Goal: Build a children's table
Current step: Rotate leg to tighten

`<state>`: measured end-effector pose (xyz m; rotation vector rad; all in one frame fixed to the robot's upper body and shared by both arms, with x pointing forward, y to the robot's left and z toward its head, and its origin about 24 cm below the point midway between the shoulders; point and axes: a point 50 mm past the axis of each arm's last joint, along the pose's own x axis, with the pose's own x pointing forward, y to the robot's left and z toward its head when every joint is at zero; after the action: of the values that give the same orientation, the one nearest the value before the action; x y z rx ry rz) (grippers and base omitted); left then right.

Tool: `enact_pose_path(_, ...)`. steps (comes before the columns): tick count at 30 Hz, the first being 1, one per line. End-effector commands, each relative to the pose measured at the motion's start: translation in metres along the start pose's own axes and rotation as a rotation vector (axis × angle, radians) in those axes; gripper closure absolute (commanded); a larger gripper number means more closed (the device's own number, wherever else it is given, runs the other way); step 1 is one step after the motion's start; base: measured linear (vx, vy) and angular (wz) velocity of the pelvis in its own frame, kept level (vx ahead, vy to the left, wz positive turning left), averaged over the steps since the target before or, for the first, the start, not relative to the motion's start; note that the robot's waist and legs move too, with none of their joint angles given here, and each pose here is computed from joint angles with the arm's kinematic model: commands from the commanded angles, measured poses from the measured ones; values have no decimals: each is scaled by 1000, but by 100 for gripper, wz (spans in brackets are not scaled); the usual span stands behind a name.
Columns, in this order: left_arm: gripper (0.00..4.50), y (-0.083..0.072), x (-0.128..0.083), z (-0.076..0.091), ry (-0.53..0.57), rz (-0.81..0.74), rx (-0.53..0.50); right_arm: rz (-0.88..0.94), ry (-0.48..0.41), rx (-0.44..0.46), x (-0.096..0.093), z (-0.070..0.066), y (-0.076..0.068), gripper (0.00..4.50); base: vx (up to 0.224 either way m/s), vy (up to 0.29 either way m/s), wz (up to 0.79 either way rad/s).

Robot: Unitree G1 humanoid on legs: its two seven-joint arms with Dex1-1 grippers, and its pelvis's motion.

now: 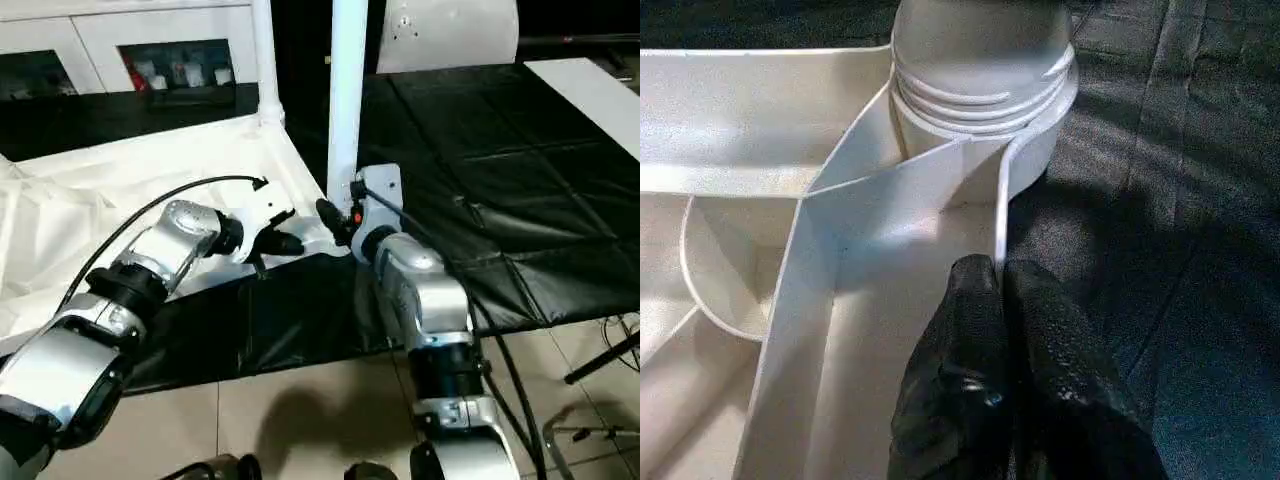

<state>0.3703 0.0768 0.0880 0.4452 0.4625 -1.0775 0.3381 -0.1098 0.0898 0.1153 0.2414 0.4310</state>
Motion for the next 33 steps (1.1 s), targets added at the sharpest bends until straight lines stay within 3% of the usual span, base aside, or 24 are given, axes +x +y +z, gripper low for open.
enact_pose_path(1,450,-4,3,7,-21,-34,51,94,22,29,-1,-9,10,119,0,0,0)
enact_pose_path(7,450,-9,-13,-9,11,-217,191,256,-17,-75,-40,-1,-24,79,0,0,0)
enact_pose_path(10,450,-12,-16,-12,8,-276,236,305,-1,-108,-47,-1,-28,50,0,0,0)
enact_pose_path(14,450,-16,-30,-24,58,-442,320,509,78,-184,-69,2,-34,12,0,0,0)
enact_pose_path(19,450,-24,-39,-30,97,-601,348,696,158,-226,-83,2,-32,4,0,0,0)
enact_pose_path(24,450,-30,-41,-32,132,-681,409,792,188,-200,-85,-4,-30,43,0,0,0)
enact_pose_path(25,450,-30,-41,-32,131,-683,411,797,189,-197,-85,-5,-30,72,0,0,0)
enact_pose_path(33,450,-33,-41,-29,120,-709,429,911,219,-155,-85,-8,-22,129,0,0,0)
